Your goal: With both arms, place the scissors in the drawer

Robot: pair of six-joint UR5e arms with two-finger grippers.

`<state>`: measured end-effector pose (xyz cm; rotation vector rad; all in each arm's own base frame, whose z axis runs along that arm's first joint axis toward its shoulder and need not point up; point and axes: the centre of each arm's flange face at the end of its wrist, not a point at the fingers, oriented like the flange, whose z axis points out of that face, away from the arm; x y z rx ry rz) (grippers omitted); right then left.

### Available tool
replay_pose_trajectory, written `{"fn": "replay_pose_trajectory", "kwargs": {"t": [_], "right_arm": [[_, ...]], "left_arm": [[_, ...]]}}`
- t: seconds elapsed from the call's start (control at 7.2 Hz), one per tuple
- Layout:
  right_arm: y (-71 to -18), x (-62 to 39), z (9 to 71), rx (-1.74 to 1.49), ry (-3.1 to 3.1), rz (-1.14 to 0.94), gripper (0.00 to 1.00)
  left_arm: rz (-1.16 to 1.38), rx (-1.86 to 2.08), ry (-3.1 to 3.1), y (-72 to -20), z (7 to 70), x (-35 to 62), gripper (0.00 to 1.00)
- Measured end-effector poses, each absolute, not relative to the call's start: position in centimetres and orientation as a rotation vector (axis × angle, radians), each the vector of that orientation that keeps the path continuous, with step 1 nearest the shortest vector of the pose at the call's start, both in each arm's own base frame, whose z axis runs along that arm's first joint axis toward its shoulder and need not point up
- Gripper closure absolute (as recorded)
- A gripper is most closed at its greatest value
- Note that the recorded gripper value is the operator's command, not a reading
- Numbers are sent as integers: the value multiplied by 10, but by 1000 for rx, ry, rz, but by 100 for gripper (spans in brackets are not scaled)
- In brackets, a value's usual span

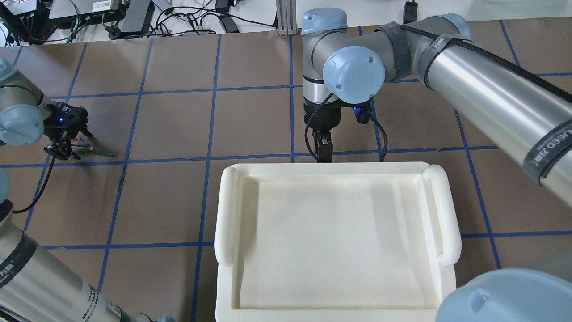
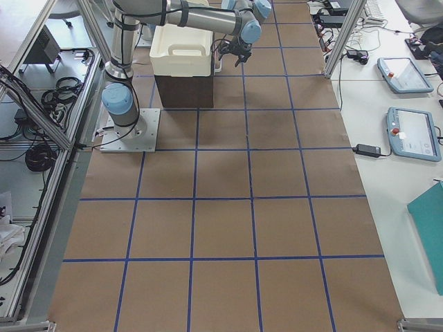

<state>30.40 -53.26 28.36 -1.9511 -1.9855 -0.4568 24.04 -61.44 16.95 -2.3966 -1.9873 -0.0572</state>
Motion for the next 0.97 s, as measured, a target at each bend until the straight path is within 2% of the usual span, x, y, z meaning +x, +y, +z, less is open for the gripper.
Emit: {"fn": "replay_pose_trajectory", "kwargs": {"t": [0.28,0.56,0.69,0.83,0.97], "right_arm": [[-533,305,277,-1943,-1977,-465,0],[-533,305,272,-1936,-1970,-469,0],[-531,305,270,-1932,-1967,-473,0],[-530,304,268,-1930,-1965,-476,0],[-529,304,265,-1926,-1961,-480,0]], "left_arm": [[-53,-2415,-1998,-616,171,242,48],[-59,-2438,-1999,-617,172,243,74],[-73,-2452,-1986,-617,172,244,75],[-84,-2458,-1978,-617,171,244,79],[-88,-2461,-1974,-617,171,245,88]]}}
